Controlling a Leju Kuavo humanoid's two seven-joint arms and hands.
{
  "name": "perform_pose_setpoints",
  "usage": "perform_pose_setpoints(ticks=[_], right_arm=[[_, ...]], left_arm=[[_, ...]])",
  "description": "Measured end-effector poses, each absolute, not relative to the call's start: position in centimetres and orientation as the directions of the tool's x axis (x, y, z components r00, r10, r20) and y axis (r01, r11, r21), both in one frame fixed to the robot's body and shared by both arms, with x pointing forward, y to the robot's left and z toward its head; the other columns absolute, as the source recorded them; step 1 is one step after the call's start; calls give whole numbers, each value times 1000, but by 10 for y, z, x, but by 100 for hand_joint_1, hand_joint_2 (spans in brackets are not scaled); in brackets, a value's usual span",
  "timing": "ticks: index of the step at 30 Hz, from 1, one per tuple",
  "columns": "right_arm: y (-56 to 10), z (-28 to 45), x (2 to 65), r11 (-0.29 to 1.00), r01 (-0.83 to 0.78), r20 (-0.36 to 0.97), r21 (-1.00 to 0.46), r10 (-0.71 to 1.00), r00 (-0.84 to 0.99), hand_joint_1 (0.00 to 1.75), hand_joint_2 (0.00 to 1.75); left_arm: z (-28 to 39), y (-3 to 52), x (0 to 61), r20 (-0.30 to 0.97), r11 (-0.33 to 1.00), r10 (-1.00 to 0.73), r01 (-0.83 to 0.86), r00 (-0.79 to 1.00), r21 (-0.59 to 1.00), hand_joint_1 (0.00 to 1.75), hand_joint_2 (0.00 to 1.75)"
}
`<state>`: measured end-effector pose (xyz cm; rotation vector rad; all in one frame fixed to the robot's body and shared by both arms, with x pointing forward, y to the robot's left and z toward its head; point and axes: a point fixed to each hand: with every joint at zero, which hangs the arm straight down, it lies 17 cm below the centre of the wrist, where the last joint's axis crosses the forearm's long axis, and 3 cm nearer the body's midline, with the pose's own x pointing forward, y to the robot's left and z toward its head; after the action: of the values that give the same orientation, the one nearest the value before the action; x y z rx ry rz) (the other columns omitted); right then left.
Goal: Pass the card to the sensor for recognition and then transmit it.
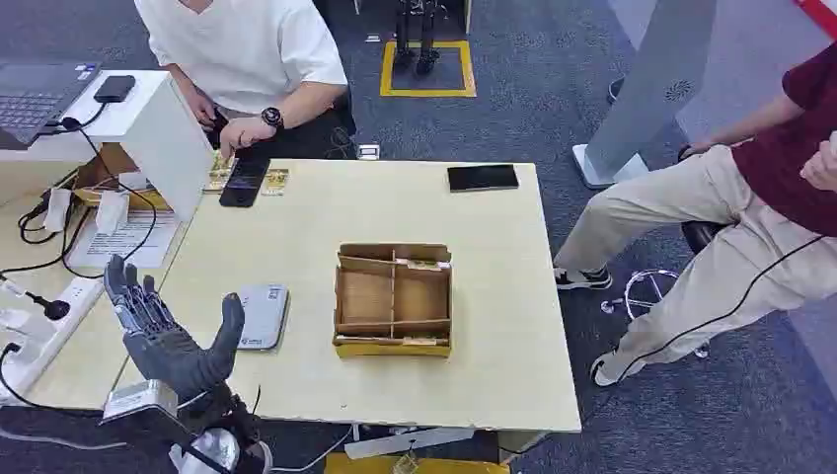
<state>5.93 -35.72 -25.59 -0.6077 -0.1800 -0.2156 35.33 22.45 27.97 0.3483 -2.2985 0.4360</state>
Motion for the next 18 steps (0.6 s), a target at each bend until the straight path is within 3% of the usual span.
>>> perform_pose_setpoints(ticks=[18], right_arm=[[-357,-256,59,803,225,212,-552,-126,969,0,175]], left_arm=[[278,225,354,730,904,-114,-375,-674,-205,0,175]])
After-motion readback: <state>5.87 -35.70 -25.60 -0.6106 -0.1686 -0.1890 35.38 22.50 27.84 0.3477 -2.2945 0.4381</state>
